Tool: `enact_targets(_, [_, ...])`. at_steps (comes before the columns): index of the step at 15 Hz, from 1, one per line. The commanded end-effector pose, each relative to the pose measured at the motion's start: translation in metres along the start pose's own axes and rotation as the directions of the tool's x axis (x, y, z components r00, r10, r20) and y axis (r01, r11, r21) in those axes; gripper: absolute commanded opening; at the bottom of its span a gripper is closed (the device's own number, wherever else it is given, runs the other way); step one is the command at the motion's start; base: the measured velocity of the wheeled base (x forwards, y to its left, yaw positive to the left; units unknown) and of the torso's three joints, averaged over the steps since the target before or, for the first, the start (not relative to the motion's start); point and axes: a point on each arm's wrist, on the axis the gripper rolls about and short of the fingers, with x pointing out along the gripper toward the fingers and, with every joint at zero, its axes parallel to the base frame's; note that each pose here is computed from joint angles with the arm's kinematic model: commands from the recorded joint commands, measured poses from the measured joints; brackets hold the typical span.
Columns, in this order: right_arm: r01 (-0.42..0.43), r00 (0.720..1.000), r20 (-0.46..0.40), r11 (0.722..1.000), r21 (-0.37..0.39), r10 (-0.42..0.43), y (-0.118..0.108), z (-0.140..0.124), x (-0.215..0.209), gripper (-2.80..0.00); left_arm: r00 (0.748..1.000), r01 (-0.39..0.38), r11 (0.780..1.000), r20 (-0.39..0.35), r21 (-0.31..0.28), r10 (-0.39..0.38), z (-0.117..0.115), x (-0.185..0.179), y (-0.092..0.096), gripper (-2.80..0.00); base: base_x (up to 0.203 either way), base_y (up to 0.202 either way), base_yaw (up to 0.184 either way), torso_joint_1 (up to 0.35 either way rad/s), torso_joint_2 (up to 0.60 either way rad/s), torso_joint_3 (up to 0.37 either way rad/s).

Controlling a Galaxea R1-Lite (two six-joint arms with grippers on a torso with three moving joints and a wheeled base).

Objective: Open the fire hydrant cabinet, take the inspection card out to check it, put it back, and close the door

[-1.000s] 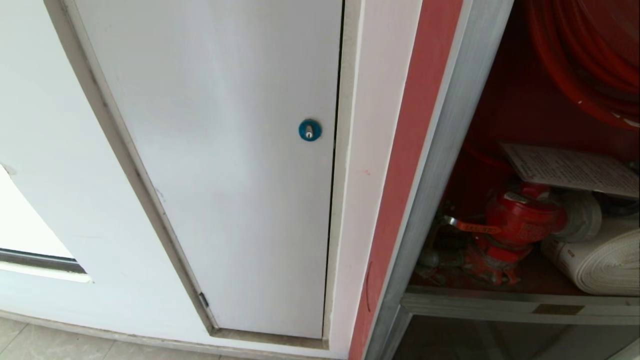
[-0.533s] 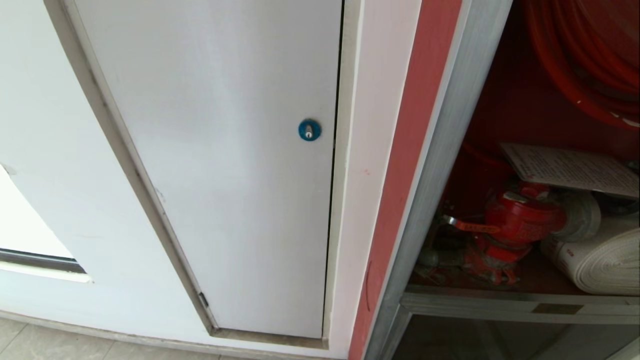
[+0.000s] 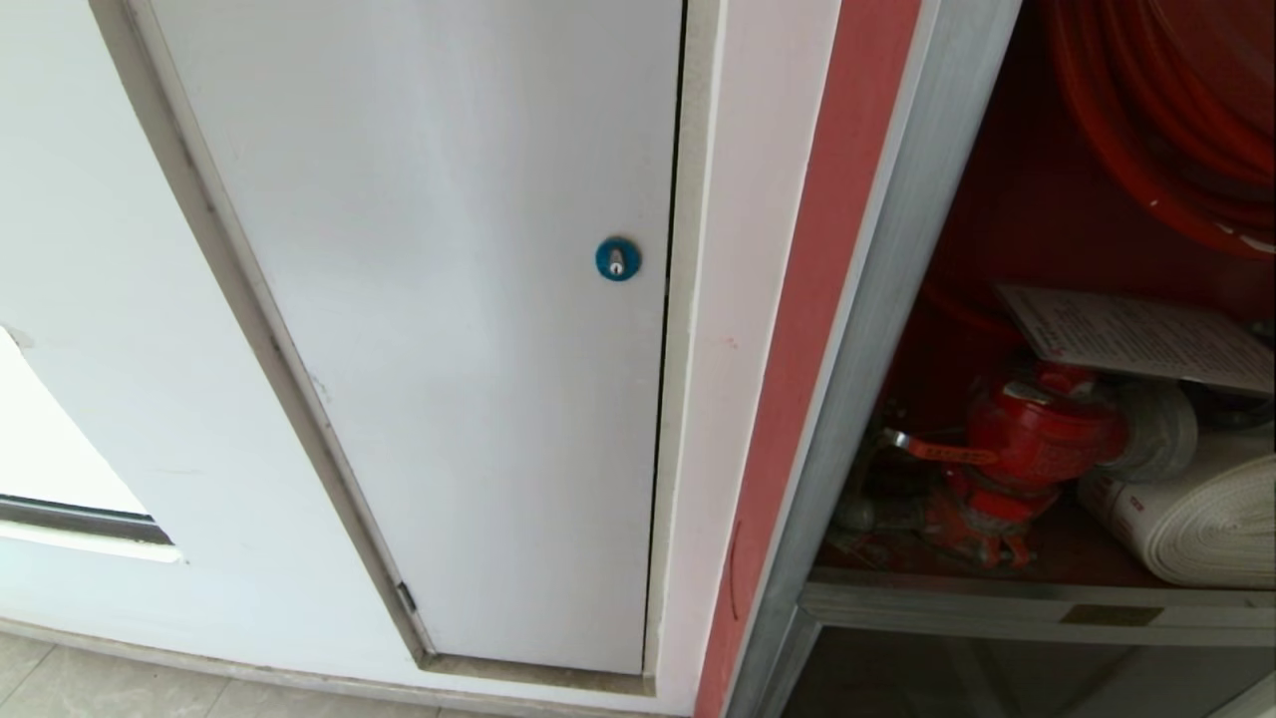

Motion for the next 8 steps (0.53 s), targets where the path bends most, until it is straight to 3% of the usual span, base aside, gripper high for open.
enact_targets(1, [-0.007, 1.0, 0.002, 1.0, 0.015, 0.007, 0.0016, 0.0002, 0.0008, -2.8, 1.0, 0.0, 1.0, -0.001, 0.0, 0.0, 0.0001, 0.0001, 0.0, -2.8, 0.0, 0.0, 0.0, 0.0, 0.0, 0.0])
enact_targets(4, [-0.004, 1.0, 0.016, 0.999, 0.037, 0.003, 0.0007, 0.0005, -0.0002, -2.8, 1.0, 0.0, 1.0, -0.002, 0.0, 0.0, -0.0002, 0.0002, 0.0, -2.8, 0.0, 0.0, 0.0, 0.0, 0.0, 0.0])
enact_targets(8, [-0.015, 0.997, 0.072, 0.981, 0.195, 0.001, 0.0014, 0.0018, -0.0045, -2.8, 1.0, -0.001, 1.0, -0.001, 0.0, 0.001, 0.0, 0.0001, 0.0, -2.8, 0.0, 0.0, 0.0, 0.0, 0.0, 0.0])
